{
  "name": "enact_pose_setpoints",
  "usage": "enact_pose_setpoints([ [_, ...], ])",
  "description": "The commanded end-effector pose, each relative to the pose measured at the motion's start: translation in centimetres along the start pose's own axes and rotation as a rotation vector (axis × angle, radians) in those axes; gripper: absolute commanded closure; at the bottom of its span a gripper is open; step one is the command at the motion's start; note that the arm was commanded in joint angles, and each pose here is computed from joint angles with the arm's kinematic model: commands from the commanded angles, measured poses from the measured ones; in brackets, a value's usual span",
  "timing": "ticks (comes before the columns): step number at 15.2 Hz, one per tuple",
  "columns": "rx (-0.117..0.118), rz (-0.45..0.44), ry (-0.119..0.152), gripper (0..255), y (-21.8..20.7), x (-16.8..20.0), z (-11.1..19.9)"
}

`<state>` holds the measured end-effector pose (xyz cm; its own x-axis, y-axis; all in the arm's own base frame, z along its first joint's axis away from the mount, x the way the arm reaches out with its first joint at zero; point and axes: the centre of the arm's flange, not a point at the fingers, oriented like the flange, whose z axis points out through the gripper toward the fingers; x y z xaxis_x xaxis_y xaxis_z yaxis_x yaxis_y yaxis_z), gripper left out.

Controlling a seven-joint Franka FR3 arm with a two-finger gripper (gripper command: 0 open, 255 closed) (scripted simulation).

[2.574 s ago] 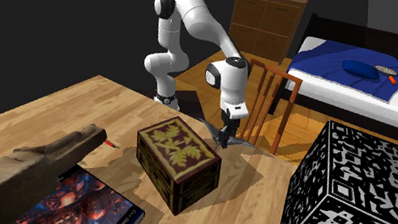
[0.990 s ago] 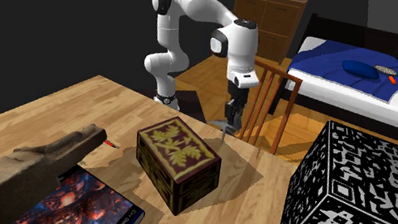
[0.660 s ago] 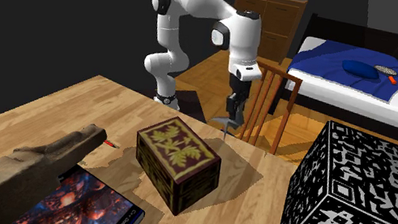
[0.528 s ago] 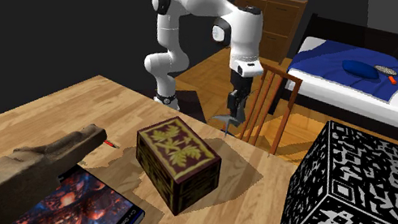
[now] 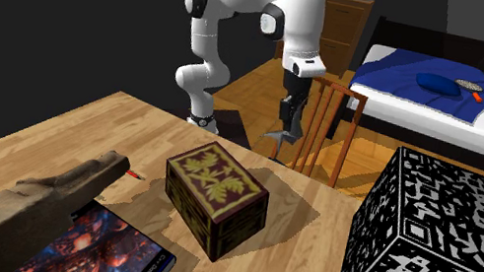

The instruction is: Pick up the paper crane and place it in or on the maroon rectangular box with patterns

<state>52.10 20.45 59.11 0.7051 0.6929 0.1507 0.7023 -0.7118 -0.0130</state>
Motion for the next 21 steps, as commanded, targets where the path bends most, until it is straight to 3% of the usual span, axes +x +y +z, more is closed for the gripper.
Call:
enact_pose_setpoints([
  [1,0.000,0.000,0.000,255,-0.1,0.1,-1.0],
  [3,0.000,0.000,0.000,255,-0.1,0.3,-2.0],
  [21,0.000,0.000,0.000,255,21.1,-7.4,-3.3],
])
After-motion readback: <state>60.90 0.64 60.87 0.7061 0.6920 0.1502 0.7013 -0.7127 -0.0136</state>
